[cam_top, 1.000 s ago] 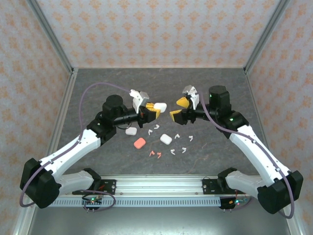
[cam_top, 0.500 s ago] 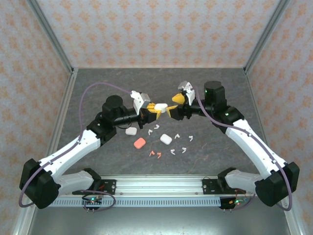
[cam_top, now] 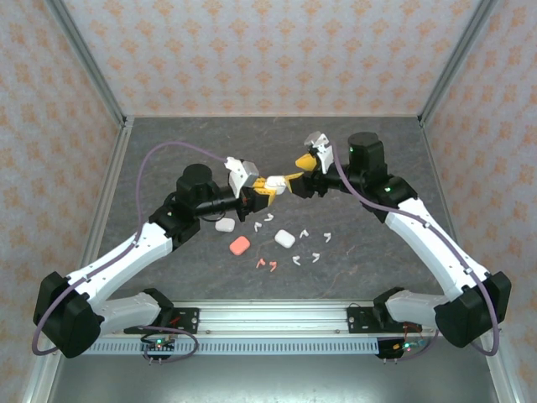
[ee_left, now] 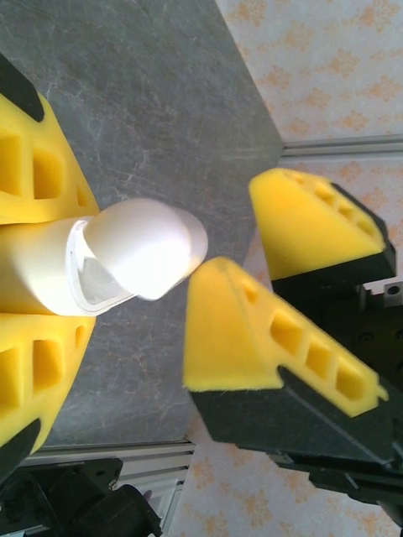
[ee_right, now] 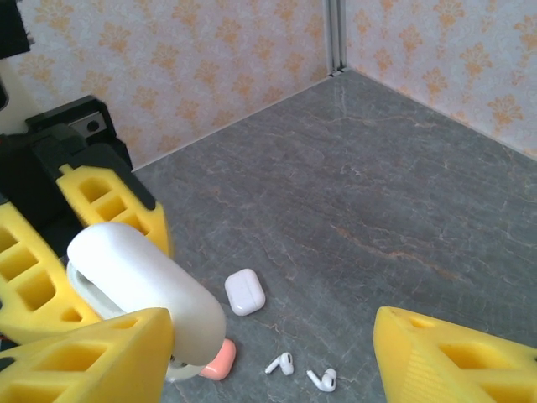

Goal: Insert wireless bluetooth earbuds into charging case

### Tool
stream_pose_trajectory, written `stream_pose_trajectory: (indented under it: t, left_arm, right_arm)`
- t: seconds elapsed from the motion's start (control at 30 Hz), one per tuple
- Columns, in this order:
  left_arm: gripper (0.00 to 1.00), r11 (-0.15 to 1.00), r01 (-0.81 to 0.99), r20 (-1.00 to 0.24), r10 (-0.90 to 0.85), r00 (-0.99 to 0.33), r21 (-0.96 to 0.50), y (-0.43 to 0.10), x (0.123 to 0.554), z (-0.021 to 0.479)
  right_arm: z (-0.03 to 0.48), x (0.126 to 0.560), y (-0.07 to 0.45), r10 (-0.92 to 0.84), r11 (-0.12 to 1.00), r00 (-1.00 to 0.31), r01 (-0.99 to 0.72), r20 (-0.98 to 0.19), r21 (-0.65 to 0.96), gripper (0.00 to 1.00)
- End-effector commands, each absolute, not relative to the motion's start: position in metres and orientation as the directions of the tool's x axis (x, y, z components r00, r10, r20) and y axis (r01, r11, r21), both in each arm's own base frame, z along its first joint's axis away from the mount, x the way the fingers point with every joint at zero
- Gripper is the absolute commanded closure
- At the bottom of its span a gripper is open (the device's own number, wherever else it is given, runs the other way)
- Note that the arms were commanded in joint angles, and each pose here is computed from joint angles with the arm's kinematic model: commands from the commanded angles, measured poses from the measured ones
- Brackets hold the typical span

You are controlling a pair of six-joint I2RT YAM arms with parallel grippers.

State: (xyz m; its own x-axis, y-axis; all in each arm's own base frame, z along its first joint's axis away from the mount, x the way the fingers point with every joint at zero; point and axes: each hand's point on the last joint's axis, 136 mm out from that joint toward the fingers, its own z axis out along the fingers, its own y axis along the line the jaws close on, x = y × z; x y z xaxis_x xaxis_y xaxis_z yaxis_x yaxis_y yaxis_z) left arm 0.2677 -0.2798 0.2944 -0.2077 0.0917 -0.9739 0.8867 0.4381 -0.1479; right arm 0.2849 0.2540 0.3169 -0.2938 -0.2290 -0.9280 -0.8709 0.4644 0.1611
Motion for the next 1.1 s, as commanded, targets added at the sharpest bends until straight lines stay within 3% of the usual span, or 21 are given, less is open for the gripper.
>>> stream_pose_trajectory:
  t: [0.0, 0.4, 0.57, 0.8, 1.07]
  left_arm:
    - [1.00, 0.372, 0.924, -0.989, 0.079, -0.124, -0.086, -0.289, 0.253, 0.314]
    - [1.00, 0.416, 0.908, -0.990, 0.106, -0.093, -0.040, -0.283, 0.255, 0.306]
    - [1.00, 0.433, 0.901, -0.991, 0.118, -0.057, 0.000, -0.276, 0.251, 0.296]
    - [1.00, 0.397, 0.918, -0.989, 0.128, -0.071, -0.015, -0.271, 0.235, 0.284]
    - [1.00, 0.366, 0.930, -0.991, 0.104, -0.087, -0.043, -0.271, 0.224, 0.285]
  right_arm:
    - [0.325, 0.293, 0.255, -0.230, 0.486, -0.276, -0.863, -0.933, 0.136, 0.35]
    - [0.344, 0.285, 0.248, -0.177, 0.490, -0.302, -0.853, -0.937, 0.182, 0.36]
    - [0.349, 0.283, 0.225, -0.115, 0.591, -0.373, -0.771, -0.921, 0.239, 0.35]
    - [0.282, 0.282, 0.195, -0.054, 0.755, -0.621, -0.538, -0.782, 0.375, 0.38]
    - [0.188, 0.267, 0.183, 0.030, 0.827, -0.809, -0.309, -0.588, 0.469, 0.48]
